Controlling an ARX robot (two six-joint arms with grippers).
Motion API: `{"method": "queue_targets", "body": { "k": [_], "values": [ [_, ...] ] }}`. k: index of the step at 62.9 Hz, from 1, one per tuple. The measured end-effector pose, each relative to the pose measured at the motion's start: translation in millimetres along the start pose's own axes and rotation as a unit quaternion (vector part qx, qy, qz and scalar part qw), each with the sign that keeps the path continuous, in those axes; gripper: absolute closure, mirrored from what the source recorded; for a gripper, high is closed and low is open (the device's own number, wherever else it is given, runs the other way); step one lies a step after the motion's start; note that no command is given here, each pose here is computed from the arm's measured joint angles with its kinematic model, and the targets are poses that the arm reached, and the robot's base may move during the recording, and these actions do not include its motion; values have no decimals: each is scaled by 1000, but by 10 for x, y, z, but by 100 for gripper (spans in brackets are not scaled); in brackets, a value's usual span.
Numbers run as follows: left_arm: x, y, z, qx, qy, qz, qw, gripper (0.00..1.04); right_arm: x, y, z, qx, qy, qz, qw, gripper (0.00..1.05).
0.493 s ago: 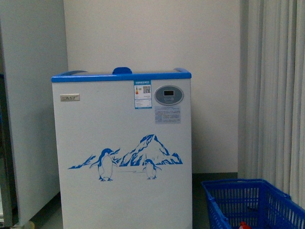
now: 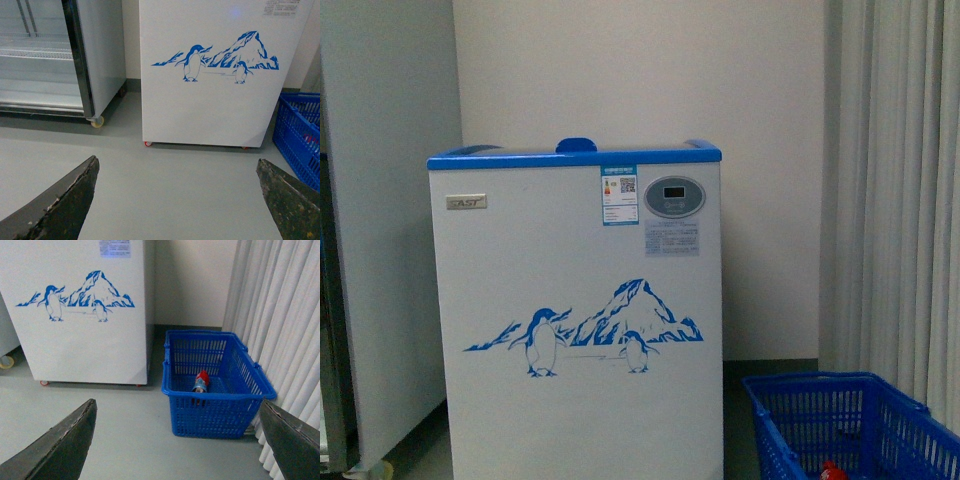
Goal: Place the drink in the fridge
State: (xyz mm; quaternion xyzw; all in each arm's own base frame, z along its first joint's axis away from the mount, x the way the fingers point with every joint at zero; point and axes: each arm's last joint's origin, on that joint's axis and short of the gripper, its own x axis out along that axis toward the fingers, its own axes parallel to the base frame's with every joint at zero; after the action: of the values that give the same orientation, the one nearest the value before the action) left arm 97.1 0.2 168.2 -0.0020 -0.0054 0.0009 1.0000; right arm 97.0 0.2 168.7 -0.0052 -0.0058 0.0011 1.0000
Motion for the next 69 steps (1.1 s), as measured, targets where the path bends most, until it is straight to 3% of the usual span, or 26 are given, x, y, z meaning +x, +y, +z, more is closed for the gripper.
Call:
{"method": "queue_targets", "body": {
  "k": [69],
  "values": [
    [0, 0, 0, 0, 0, 0, 1000, 8, 0, 0, 0, 0, 0, 0, 1000, 7]
  ]
}}
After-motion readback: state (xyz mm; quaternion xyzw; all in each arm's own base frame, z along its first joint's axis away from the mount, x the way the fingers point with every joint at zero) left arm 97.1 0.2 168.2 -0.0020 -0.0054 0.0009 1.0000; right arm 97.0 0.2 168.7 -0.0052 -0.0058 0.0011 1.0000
